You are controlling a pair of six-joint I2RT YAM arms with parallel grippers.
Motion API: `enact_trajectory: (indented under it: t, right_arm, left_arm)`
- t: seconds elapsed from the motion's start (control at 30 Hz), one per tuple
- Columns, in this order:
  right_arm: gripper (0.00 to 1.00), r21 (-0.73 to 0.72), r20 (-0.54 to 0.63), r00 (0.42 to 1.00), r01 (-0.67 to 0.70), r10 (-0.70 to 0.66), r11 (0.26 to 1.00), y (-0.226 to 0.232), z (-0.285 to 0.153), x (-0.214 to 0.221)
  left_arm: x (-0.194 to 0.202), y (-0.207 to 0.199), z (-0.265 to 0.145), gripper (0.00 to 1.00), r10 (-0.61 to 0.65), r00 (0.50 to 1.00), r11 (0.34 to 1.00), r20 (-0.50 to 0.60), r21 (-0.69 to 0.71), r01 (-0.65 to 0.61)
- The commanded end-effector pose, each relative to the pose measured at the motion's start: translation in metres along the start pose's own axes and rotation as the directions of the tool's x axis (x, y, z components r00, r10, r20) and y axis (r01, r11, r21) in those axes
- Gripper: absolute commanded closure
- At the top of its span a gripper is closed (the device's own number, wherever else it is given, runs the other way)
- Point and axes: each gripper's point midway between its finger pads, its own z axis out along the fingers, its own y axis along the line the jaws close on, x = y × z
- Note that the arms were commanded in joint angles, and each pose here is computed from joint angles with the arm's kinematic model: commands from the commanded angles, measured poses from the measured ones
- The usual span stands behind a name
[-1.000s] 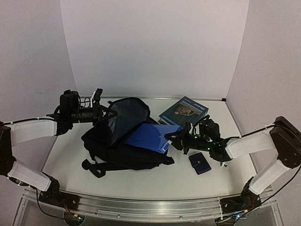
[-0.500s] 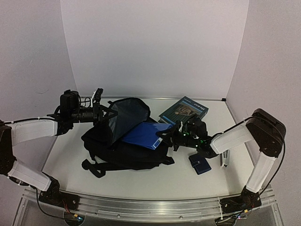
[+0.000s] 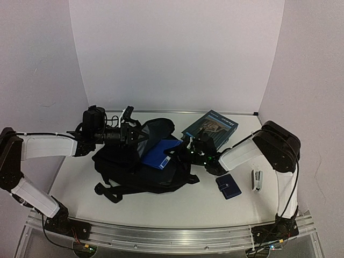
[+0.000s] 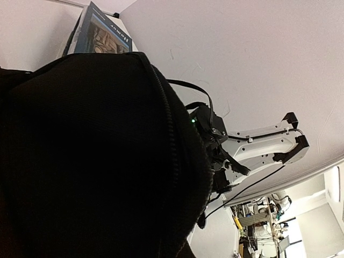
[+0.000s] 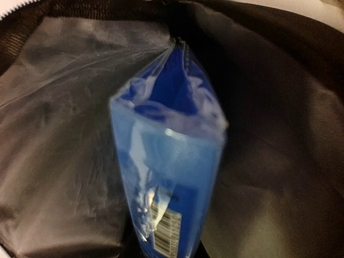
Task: Pack the student bag
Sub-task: Place the files in the student bag.
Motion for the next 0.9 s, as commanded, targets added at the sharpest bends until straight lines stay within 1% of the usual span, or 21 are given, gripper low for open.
enact_trajectory:
  t: [0.0,0.07,0.2,0.3,0.37,0.47,0.57,0.63,0.77,0.87]
  right_arm:
    - [0.95,0.054,0.016,0.999,0.042,-0.043,0.998,-0.012,0.019,0.003]
    - [0.92,0.069,0.012,0.999,0.043,-0.044,0.997,-0.015,0.022,0.003]
    - [0.72,0.125,0.004,0.998,0.06,-0.061,0.99,-0.026,0.025,0.003]
    - [0.62,0.157,0.025,0.995,0.093,-0.098,0.983,-0.024,0.019,-0.002]
    - [0.55,0.206,0.043,0.99,0.126,-0.137,0.97,-0.025,0.012,-0.007]
    - [0.44,0.288,0.073,0.974,0.185,-0.214,0.94,-0.022,0.0,-0.018]
    - [0.39,0.383,0.096,0.956,0.22,-0.276,0.897,-0.027,-0.012,-0.029]
    - [0.38,0.436,0.104,0.948,0.229,-0.302,0.87,-0.033,-0.019,-0.034]
    - [0.35,0.486,0.091,0.946,0.23,-0.311,0.843,-0.042,-0.023,-0.034]
    - [0.33,0.499,0.083,0.948,0.228,-0.308,0.836,-0.046,-0.024,-0.033]
  left_arm:
    - [-0.026,-0.037,0.01,1.0,0.067,0.994,0.987,0.092,0.137,-0.079]
    - [-0.023,-0.031,0.013,1.0,0.039,0.995,0.988,0.093,0.146,-0.052]
    - [-0.022,-0.023,0.014,1.0,0.028,0.995,0.991,0.099,0.129,-0.04]
    - [-0.024,-0.02,0.012,1.0,0.034,0.993,0.995,0.112,0.091,-0.045]
    - [-0.027,-0.013,0.01,1.0,0.033,0.991,0.999,0.13,0.03,-0.037]
    - [-0.029,0.012,0.003,1.0,-0.003,0.987,0.991,0.158,-0.131,0.024]
    - [-0.028,0.041,-0.009,1.0,-0.035,0.979,0.952,0.2,-0.291,0.094]
    - [-0.025,0.056,-0.017,1.0,-0.052,0.973,0.921,0.225,-0.366,0.134]
    - [-0.014,0.078,-0.033,1.0,-0.092,0.958,0.864,0.272,-0.457,0.212]
    - [-0.005,0.093,-0.047,1.0,-0.115,0.943,0.813,0.313,-0.516,0.27]
